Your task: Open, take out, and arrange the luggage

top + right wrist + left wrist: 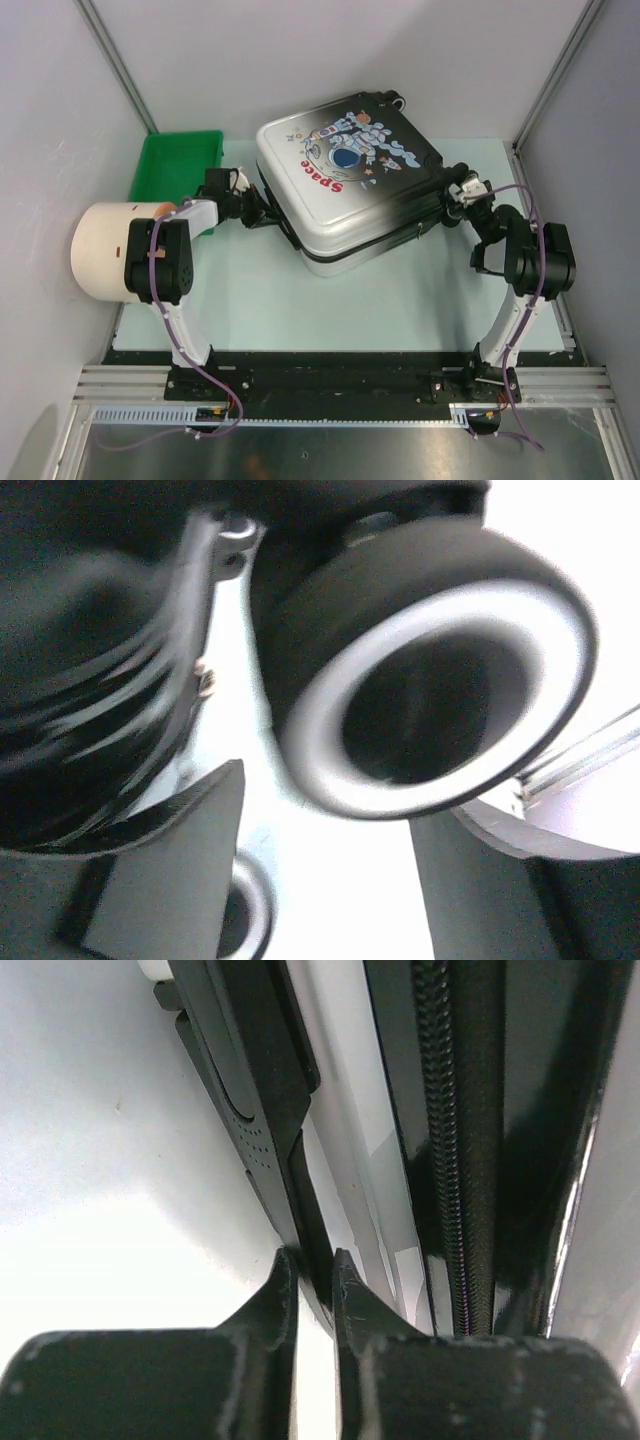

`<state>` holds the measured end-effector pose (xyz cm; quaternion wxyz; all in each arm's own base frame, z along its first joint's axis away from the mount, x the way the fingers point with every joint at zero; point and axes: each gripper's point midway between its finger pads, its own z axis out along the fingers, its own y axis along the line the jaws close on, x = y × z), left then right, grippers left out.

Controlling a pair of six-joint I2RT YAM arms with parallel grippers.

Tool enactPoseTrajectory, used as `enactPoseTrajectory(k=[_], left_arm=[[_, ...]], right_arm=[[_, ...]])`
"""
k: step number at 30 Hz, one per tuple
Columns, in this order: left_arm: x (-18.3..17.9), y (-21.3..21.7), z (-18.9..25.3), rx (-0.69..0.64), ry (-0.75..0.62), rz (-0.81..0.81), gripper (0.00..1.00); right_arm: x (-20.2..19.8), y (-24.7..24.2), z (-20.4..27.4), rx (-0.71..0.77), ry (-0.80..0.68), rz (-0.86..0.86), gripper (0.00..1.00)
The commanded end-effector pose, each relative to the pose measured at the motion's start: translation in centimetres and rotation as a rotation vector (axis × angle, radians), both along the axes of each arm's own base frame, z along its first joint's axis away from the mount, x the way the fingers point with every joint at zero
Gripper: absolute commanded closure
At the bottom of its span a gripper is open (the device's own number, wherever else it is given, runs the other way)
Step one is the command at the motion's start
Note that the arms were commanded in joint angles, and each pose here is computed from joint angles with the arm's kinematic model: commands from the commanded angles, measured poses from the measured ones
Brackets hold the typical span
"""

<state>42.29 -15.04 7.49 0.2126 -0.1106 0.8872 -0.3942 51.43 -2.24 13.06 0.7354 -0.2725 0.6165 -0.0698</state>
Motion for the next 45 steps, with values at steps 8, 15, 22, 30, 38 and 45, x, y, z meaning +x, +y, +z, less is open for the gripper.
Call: enactPoseTrajectory(k=[8,15,22,30,38,45], left_arm=[[1.9,1.4,7.3,0.131,-0.318,0.026,0.1],[-0.8,3.0,11.1,0.173,-0.379,0.097,0.04],[-3.8,4.9,11.8,0.194,-0.368,0.15,0.04],[-7.2,1.7,15.6,0.032,-0.451,-0.005,0.03],[-7.9,-1.6,17.2,-0.007,-0.5,-0.085,0.03],[-5.1,-4.3,15.7,-0.026,-0.446,-0.117,0.06]], right_arm=[[-10.1,-0.8,5.0,-0.02,0.183,0.15,0.15],[-11.0,-2.9,5.3,0.299,0.494,0.059,0.2],[-5.4,-3.7,3.8,0.737,0.74,-0.011,0.3],[-1.0,-0.2,-1.6,0.926,0.88,0.049,0.31],[-1.9,3.2,-7.2,1.087,1.1,0.047,0.44],[-9.0,5.5,-9.7,1.133,1.333,0.057,0.71]])
